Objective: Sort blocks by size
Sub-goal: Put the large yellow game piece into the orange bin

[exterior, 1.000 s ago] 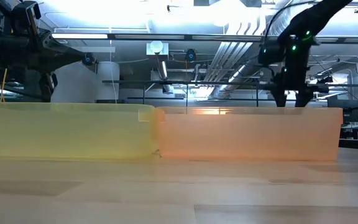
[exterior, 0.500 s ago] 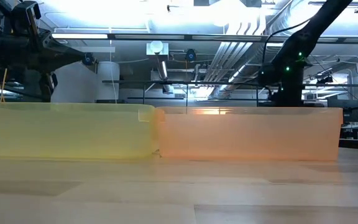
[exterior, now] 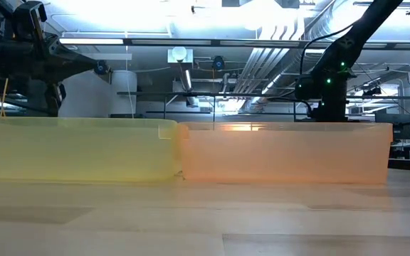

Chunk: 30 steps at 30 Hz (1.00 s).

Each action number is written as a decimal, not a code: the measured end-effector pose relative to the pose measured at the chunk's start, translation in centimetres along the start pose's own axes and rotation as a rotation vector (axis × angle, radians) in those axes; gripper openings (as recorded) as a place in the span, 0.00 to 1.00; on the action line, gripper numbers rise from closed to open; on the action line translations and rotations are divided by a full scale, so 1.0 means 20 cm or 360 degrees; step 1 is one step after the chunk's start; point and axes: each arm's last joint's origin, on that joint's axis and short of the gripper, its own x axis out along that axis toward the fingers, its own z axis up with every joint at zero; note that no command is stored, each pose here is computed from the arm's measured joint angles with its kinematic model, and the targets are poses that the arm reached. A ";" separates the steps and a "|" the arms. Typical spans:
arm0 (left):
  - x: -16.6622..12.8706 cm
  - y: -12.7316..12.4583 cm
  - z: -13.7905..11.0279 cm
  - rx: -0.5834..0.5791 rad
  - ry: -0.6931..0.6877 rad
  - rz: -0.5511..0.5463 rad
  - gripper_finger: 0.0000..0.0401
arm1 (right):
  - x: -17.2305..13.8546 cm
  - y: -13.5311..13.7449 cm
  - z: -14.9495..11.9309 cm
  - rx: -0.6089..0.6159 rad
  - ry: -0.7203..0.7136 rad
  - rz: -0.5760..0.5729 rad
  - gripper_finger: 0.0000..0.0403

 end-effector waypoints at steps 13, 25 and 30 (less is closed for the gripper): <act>0.00 0.00 0.00 0.0000 0.0000 0.0000 0.00 | -0.35 0.01 0.08 -0.0177 -0.0183 0.0009 0.30; 0.00 0.00 0.00 0.0000 0.0001 0.0000 0.00 | -0.84 0.28 -0.30 -0.0868 -0.0210 0.1054 0.30; 0.00 0.00 0.00 0.0000 0.0001 0.0000 0.00 | -0.77 0.45 -0.68 -0.1233 0.0114 0.1141 0.30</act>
